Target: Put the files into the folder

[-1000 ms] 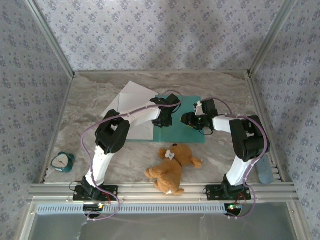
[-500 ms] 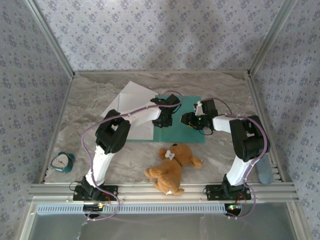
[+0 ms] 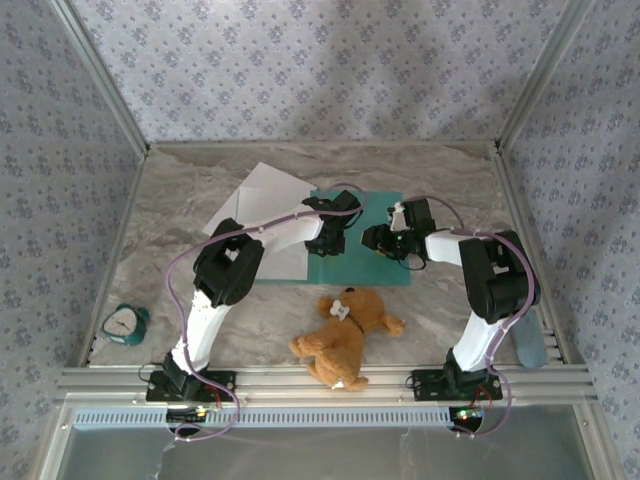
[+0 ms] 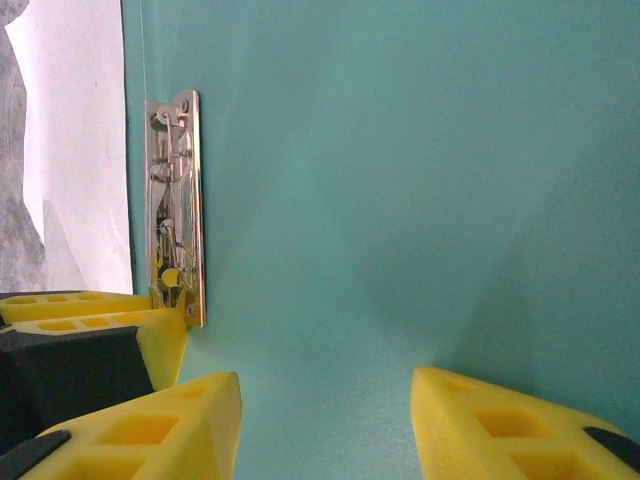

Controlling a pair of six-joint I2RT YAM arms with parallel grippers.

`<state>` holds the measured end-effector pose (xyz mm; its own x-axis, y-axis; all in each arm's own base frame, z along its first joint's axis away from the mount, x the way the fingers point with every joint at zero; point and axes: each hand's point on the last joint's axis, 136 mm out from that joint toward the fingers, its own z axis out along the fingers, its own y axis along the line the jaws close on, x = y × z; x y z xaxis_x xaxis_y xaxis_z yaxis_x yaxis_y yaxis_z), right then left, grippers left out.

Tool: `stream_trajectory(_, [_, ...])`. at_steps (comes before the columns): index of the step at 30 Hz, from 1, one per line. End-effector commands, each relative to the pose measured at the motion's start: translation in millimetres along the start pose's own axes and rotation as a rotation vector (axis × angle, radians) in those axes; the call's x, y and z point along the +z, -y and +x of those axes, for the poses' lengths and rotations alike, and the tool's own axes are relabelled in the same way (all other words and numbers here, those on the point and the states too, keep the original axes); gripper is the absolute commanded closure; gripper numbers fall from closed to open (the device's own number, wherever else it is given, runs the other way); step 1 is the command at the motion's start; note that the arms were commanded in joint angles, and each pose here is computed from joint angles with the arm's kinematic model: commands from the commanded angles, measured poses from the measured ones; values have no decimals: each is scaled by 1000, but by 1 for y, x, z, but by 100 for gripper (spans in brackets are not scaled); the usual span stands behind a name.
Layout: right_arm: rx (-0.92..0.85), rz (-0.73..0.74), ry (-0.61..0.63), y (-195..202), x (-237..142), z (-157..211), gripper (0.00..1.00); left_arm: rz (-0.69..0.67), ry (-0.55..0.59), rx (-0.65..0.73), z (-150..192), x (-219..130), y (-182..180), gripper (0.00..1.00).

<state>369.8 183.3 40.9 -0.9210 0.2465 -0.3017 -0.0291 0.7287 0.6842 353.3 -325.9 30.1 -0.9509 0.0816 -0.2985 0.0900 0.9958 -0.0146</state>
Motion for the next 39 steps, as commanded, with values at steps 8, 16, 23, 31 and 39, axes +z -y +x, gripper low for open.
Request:
stream_trajectory(8, [6, -4, -13, 1, 2, 1, 50, 23, 43, -8, -14, -19, 6, 74])
stream_trajectory(16, [6, -2, -20, 2, 3, 3, 50, 22, 53, -14, -16, -23, 6, 76])
stream_trajectory(23, [10, -3, -28, 4, 5, 6, 50, 12, 63, -18, -17, -25, 4, 75])
stream_trajectory(31, [1, 4, -42, 5, 7, 11, 50, 16, 90, -16, -20, -33, 3, 78])
stream_trajectory(39, [2, 4, -42, 5, 8, 11, 50, 18, 89, -16, -21, -34, 5, 78])
